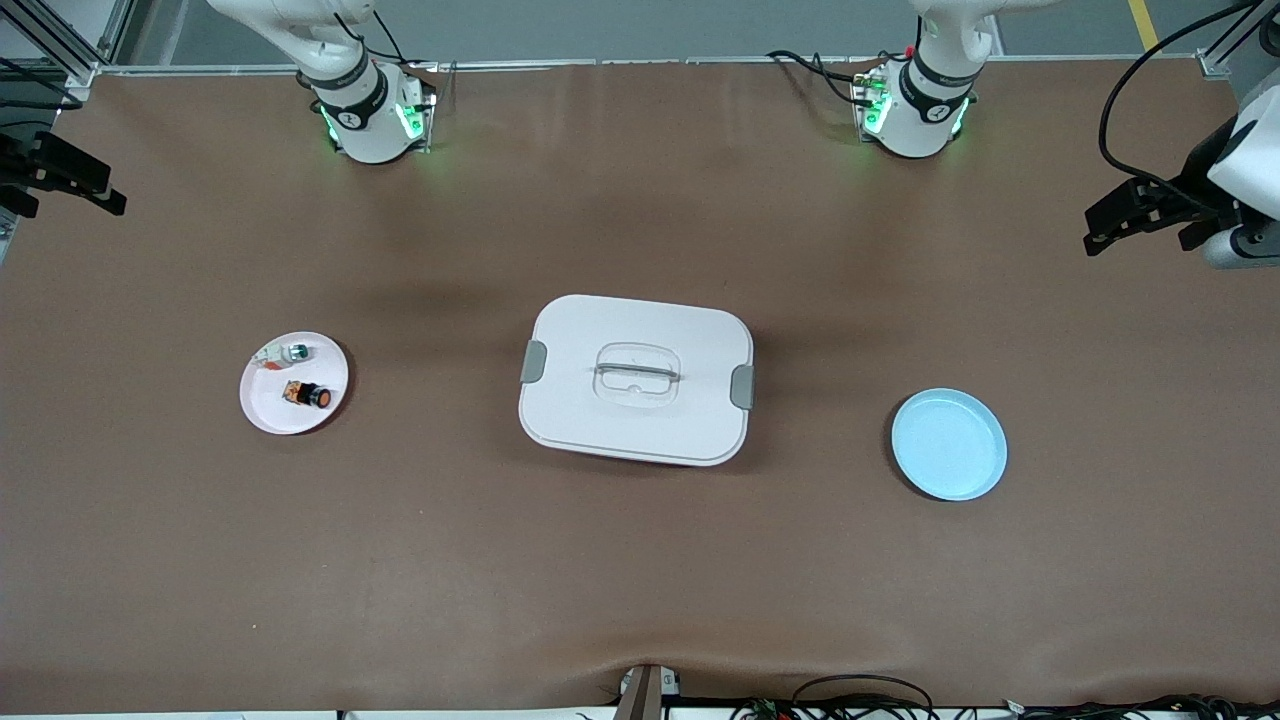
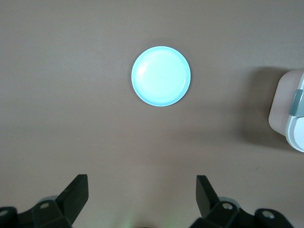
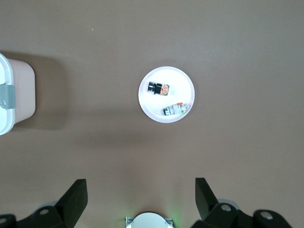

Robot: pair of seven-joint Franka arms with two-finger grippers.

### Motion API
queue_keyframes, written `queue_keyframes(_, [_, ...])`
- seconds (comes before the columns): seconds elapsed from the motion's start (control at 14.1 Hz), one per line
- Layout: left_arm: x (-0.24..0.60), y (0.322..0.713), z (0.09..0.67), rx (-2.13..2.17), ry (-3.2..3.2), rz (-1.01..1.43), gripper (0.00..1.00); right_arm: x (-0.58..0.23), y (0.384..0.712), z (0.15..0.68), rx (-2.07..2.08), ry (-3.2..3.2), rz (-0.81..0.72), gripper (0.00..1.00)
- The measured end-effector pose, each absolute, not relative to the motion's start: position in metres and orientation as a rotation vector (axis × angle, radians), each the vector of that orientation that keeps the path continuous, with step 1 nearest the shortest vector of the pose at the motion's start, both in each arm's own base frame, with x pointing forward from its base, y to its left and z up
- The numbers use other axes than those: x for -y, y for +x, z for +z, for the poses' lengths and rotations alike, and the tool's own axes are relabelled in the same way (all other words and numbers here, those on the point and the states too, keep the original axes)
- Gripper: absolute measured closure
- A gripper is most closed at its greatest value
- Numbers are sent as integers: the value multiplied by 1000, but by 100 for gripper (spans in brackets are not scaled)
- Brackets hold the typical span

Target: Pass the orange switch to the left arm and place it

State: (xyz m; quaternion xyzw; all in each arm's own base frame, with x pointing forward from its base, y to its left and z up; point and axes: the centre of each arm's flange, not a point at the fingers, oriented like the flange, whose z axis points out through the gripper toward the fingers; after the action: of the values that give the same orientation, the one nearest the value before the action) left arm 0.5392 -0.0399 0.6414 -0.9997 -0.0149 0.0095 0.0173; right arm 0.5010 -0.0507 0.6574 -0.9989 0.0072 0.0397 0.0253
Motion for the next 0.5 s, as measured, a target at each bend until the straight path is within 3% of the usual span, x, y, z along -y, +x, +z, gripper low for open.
queue_keyframes(0.28, [40,540,638,46,-3107,34,0,59,502,647,-47,-3079,190,0])
queue_keyframes(0.5, [40,542,637,47,-3107,26,0,62,518,607,-52,-3056,346,0])
